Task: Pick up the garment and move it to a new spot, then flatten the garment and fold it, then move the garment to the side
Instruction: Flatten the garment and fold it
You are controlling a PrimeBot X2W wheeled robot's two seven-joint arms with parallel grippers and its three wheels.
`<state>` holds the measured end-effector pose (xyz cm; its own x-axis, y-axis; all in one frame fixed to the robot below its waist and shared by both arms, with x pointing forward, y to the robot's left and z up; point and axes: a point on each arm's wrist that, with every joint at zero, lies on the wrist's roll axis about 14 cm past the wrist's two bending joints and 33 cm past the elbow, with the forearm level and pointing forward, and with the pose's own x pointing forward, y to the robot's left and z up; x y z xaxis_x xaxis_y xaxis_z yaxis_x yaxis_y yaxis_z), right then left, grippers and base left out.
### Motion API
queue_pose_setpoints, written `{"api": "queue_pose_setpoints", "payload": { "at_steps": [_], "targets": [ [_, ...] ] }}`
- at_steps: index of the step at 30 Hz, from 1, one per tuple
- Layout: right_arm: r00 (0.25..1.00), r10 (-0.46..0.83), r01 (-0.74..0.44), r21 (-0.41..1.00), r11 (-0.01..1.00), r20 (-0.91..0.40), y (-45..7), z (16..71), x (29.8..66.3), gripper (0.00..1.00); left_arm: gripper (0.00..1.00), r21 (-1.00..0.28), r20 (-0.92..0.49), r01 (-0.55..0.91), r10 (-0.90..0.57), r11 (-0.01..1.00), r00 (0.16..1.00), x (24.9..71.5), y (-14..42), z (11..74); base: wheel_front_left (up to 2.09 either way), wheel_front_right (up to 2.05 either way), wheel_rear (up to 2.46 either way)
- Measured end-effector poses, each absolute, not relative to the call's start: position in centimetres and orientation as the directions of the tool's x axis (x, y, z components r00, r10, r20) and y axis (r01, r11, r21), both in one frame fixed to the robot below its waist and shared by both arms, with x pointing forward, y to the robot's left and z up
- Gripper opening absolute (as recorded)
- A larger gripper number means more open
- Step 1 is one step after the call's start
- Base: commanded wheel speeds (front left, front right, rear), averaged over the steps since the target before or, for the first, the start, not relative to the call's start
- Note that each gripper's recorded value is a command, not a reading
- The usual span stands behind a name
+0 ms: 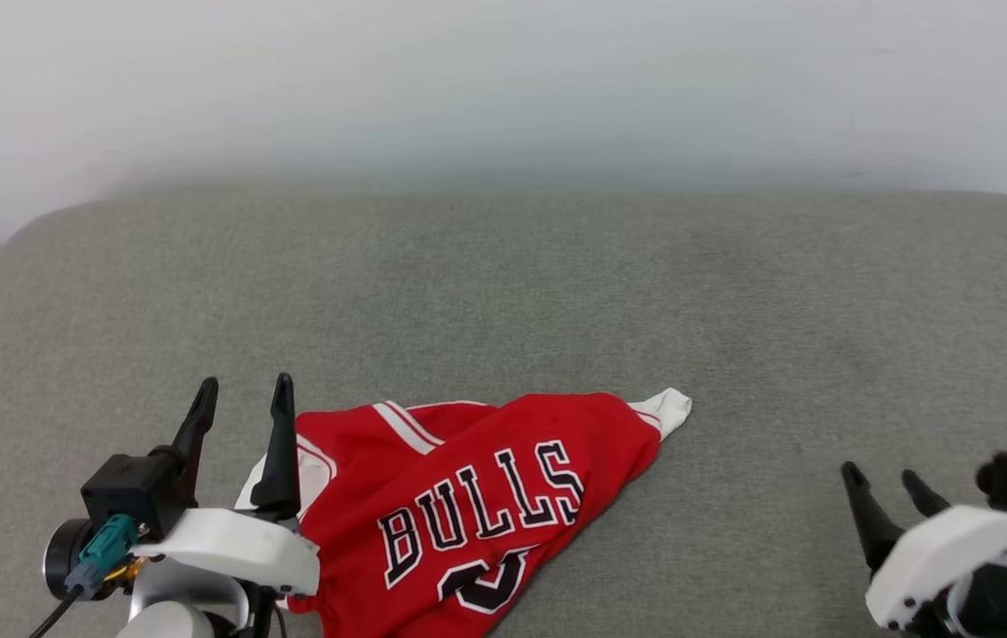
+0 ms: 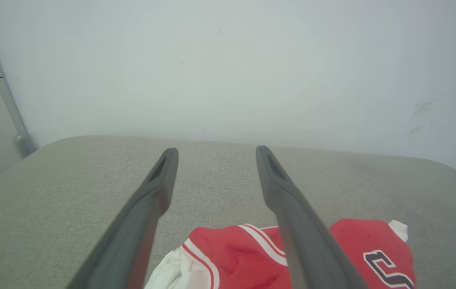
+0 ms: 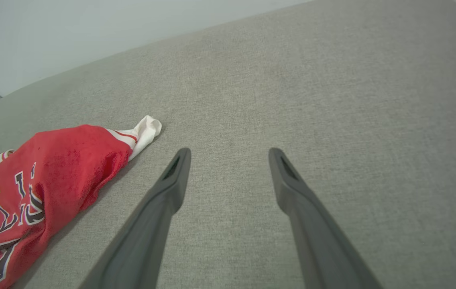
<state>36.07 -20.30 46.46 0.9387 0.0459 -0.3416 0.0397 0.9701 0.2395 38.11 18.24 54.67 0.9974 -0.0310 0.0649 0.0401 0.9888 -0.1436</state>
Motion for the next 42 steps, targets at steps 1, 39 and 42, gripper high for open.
{"api": "queue_pose_setpoints", "payload": {
  "at_steps": [1, 39, 42],
  "targets": [
    [0.925, 0.061, 0.036, 0.246, 0.969, -0.375, -20.0, 45.8, 36.5, 1.00, 1.00, -0.144, 0.075, 0.042, -0.031, 0.989, 0.997, 38.1, 18.2, 54.9, 0.00, 0.00, 0.00],
    [0.808, 0.301, -0.256, 0.159, 0.954, -0.507, -13.7, 47.9, 48.4, 0.00, 1.00, -0.162, 0.020, -0.015, 0.018, 0.987, 1.000, 38.5, 19.3, 52.5, 0.00, 0.00, 0.00],
    [0.842, 0.227, -0.181, 0.141, 0.973, -0.490, -17.2, 47.9, 46.3, 0.00, 1.00, -0.164, 0.027, 0.005, -0.001, 0.986, 1.000, 38.4, 18.6, 52.8, 0.00, 0.00, 0.00]
  ]
}}
